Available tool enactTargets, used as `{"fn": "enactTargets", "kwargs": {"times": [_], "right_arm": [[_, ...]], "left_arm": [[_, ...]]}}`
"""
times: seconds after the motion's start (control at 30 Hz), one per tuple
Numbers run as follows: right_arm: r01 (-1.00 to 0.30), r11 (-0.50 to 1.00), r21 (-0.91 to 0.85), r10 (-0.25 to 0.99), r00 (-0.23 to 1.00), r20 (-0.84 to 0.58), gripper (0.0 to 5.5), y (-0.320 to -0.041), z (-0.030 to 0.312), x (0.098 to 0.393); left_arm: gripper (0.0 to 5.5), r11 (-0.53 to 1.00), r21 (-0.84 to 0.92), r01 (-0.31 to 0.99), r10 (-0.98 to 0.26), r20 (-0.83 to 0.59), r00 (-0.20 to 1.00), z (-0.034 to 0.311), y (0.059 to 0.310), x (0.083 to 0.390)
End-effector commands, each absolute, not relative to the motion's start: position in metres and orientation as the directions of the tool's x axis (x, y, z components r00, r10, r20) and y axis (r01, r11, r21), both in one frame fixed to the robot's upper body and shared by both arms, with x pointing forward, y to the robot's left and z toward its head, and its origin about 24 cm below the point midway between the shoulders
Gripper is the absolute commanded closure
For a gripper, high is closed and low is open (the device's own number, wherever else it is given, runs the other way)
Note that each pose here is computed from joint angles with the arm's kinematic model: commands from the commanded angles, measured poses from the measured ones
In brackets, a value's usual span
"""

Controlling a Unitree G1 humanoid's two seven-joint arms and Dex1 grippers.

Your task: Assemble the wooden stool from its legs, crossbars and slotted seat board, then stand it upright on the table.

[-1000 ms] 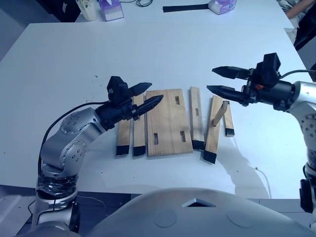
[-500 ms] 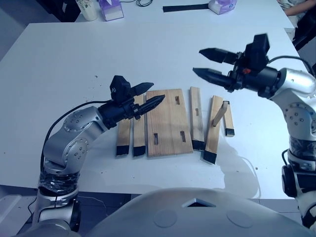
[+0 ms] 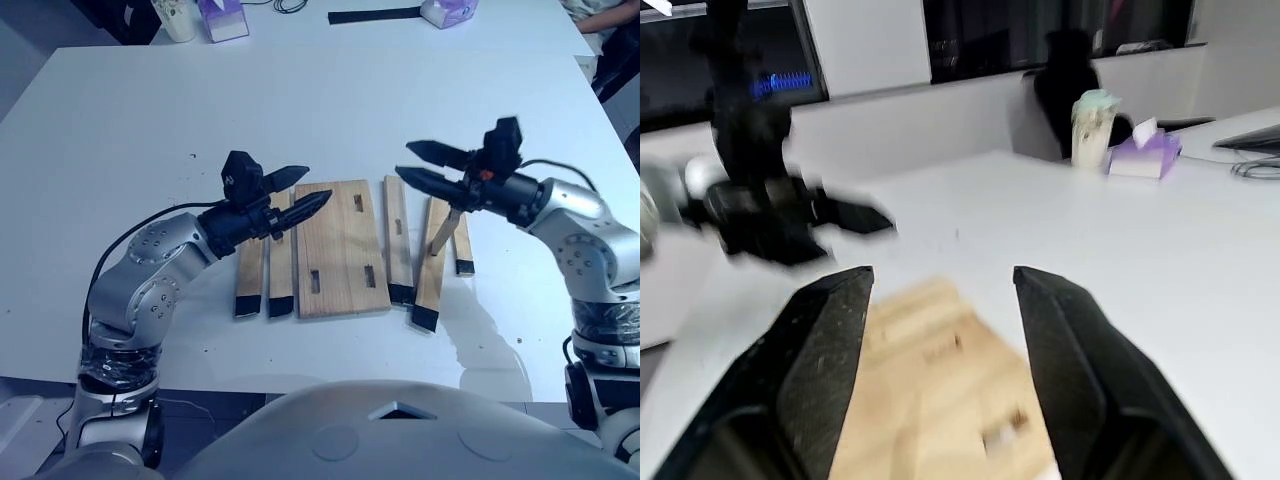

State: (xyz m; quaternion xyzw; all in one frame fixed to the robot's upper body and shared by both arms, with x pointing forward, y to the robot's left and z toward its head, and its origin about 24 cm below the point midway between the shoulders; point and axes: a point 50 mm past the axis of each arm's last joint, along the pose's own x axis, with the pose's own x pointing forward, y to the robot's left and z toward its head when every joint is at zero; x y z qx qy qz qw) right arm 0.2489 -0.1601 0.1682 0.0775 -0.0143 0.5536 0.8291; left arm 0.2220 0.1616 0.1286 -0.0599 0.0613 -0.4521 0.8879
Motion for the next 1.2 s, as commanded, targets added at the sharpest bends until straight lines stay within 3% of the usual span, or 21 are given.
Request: {"fn": "enactTargets", "kwargs": {"times": [0.03, 0.13, 0.4, 0.77, 1.03, 1.2], "right_arm": [[-0.973, 0.188, 0.131, 0.96, 0.21, 0.183, 2.92, -0.144, 0.203, 0.218], [-0.977, 0.04, 0.209, 0.999, 0.04, -0.001, 2.92, -0.142, 0.178, 0.184], [-0.973, 0.071, 0.22, 0.887, -0.039, -0.46, 2.92, -0.17, 0.076, 0.166], [-0.976, 0.023, 0.218, 0.8, -0.113, -0.589, 2.92, -0.192, 0.037, 0.152], [-0.973, 0.02, 0.228, 0.777, -0.128, -0.616, 2.92, -0.213, 0.055, 0.153], [-0.986, 0.081, 0.144, 0.793, -0.024, -0.608, 2.92, -0.221, 0.076, 0.158]], "left_arm": [[2.35, 0.607, -0.159, 0.779, -0.793, -0.054, 0.607, 0.128, 0.163, 0.218], [2.35, 0.622, -0.169, 0.765, -0.781, -0.057, 0.622, 0.125, 0.165, 0.215], [2.35, 0.613, -0.169, 0.771, -0.788, -0.063, 0.613, 0.125, 0.165, 0.217], [2.35, 0.603, -0.167, 0.78, -0.796, -0.062, 0.602, 0.126, 0.162, 0.217], [2.35, 0.625, -0.175, 0.761, -0.779, -0.063, 0.624, 0.123, 0.164, 0.211], [2.35, 0.64, -0.18, 0.747, -0.765, -0.066, 0.64, 0.12, 0.163, 0.206]]}}
